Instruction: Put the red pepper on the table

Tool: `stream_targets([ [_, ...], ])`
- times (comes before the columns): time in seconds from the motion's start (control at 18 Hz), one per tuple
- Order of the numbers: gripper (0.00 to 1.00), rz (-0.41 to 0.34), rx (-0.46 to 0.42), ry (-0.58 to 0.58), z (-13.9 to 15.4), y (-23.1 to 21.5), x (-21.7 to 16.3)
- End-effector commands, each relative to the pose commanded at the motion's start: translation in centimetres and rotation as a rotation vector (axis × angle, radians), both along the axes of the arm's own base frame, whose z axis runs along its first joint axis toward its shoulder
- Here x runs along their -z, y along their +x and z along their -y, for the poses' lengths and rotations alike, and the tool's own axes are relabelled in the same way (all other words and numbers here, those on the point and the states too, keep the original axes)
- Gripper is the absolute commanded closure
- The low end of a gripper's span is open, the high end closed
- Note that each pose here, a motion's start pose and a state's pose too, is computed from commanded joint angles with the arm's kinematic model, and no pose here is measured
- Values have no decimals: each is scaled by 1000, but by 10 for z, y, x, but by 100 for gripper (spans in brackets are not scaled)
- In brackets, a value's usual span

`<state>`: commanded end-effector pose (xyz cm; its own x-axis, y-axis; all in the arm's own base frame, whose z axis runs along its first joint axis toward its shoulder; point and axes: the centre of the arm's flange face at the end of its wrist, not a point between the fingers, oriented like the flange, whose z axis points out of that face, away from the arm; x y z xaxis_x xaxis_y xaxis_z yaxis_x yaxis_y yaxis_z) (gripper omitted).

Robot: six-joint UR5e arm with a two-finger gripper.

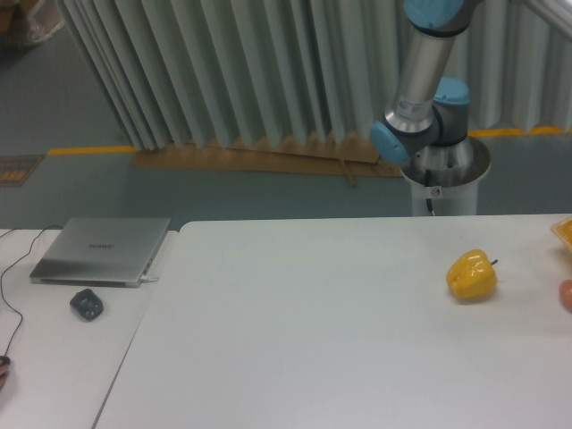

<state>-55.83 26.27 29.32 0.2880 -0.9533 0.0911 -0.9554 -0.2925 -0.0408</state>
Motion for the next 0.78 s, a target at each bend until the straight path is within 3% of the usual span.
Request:
stream_targets([
  [0.72, 0, 27, -6, -5, -2, -3, 17],
  [0.78, 4, 25, -8, -5, -2, -3, 16],
])
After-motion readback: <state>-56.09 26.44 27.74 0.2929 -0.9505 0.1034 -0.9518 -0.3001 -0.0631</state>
